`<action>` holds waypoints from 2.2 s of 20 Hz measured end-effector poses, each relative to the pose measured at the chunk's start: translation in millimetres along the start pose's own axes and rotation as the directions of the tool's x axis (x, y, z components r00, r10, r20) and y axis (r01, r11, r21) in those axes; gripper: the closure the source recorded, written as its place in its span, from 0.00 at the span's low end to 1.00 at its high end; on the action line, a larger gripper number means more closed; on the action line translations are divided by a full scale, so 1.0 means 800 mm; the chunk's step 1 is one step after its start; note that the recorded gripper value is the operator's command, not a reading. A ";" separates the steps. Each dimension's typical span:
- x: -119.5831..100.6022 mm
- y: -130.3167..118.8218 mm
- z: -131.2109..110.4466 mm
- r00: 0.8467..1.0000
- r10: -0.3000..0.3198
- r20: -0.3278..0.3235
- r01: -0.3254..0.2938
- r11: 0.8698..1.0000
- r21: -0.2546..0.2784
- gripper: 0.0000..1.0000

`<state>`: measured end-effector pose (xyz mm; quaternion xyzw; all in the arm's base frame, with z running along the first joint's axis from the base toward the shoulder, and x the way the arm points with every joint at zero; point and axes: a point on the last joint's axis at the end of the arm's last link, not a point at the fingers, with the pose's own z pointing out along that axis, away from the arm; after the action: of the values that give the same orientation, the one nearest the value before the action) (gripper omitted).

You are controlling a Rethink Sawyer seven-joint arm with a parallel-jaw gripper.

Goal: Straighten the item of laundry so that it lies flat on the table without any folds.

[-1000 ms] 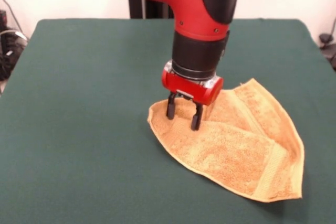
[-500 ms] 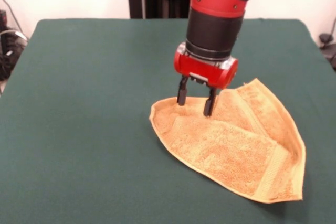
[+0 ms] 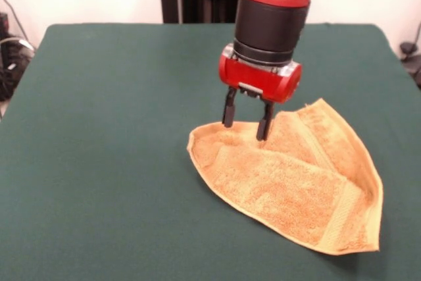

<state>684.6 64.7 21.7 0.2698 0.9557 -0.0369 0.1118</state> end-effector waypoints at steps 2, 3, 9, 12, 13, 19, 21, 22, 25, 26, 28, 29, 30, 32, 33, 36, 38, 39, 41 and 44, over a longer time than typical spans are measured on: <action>-0.001 -0.003 0.002 1.000 0.004 -0.002 -0.004 1.000 0.001 0.00; -0.002 -0.005 0.003 1.000 0.007 -0.003 -0.007 1.000 0.003 0.00; 0.005 -0.020 0.023 0.999 0.019 -0.028 -0.018 1.000 0.019 0.00; 0.012 -0.022 0.029 0.999 0.018 -0.039 -0.017 1.000 0.025 0.00; 0.014 -0.023 0.030 0.999 0.018 -0.041 -0.017 1.000 0.026 0.00; 0.036 -0.023 0.030 0.998 0.019 -0.068 -0.016 0.999 0.037 0.00; 0.045 -0.022 0.029 0.997 0.018 -0.077 -0.015 0.999 0.040 0.00; 0.052 -0.020 0.028 0.996 0.016 -0.083 -0.012 0.999 0.043 0.00; 0.066 -0.017 0.026 0.996 0.008 -0.093 -0.003 0.999 0.049 0.00; 0.070 -0.016 0.025 0.995 0.008 -0.096 -0.003 0.999 0.051 0.00; 0.079 -0.016 0.024 0.995 0.006 -0.103 0.000 0.998 0.058 0.00; 0.080 -0.016 0.024 0.994 0.006 -0.105 0.000 0.998 0.059 0.00; 0.083 -0.017 0.025 0.994 0.009 -0.108 -0.002 0.998 0.061 0.00; 0.085 -0.018 0.028 0.993 0.016 -0.114 -0.008 0.998 0.064 0.00; 0.086 -0.019 0.030 0.993 0.019 -0.117 -0.011 0.998 0.066 0.00; 0.088 -0.021 0.035 0.992 0.024 -0.123 -0.016 0.997 0.070 0.00; 0.090 -0.025 0.041 0.991 0.032 -0.130 -0.022 0.997 0.075 0.00; 0.091 -0.026 0.043 0.991 0.034 -0.132 -0.024 0.997 0.076 0.00; 0.093 -0.028 0.050 0.990 0.039 -0.135 -0.028 0.996 0.080 0.00; 0.091 -0.034 0.059 0.990 0.048 -0.135 -0.036 0.996 0.084 0.00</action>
<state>618.9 72.0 -40.8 0.2961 0.9529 -0.0548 0.0359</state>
